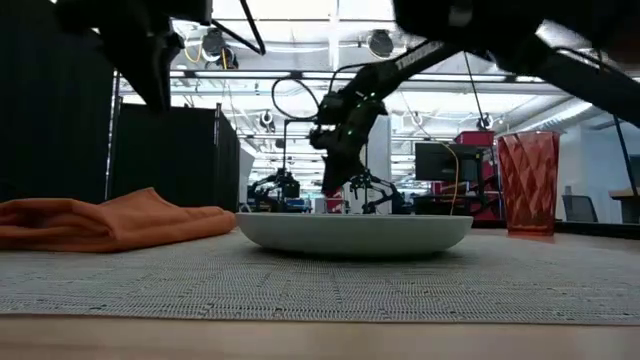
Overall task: Set table place
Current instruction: Put the green fork on top of the orange table napkin
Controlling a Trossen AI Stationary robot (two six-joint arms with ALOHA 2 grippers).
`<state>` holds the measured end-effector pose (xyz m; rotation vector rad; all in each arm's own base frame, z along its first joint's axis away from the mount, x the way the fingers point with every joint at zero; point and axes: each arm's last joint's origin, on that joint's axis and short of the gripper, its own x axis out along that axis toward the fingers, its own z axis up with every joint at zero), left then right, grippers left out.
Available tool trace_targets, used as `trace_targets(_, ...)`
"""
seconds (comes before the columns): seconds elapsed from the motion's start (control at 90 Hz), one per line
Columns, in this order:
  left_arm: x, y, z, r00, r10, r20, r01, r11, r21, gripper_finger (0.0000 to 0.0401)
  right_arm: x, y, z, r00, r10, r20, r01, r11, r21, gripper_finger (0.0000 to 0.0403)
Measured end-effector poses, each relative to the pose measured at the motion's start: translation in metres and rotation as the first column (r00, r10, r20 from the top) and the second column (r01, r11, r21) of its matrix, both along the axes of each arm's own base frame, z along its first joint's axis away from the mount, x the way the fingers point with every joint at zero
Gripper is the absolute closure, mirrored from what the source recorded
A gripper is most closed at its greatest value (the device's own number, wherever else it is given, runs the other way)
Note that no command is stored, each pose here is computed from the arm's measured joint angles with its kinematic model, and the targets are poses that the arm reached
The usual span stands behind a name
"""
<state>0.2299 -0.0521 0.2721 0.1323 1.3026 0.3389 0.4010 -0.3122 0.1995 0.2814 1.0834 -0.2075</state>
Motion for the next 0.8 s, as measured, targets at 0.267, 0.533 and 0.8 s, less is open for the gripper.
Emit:
trace_targets(0.267,0.002,0.001,0.000,1.000,-0.018,0.011,0.018,1.000,0.001,0.0296,0.005,-0.024,-0.018,0.999,-0.048,0.013,0.048,0.999,-0.001,0.0291)
trace_targets(0.533,0.005,0.009,0.000,1.000,0.015,0.019,-0.015,1.000,0.000,0.0296,0.003,-0.032,-0.040,0.997,-0.073,-0.010,0.073,0.997,0.031,0.0291)
trace_targets(0.8,0.010,0.011,0.001,0.998,0.009,0.067,-0.008,1.000,-0.008,0.0296,0.014,-0.032,-0.038,0.991,-0.123,0.060,0.123,0.992,0.004,0.0291)
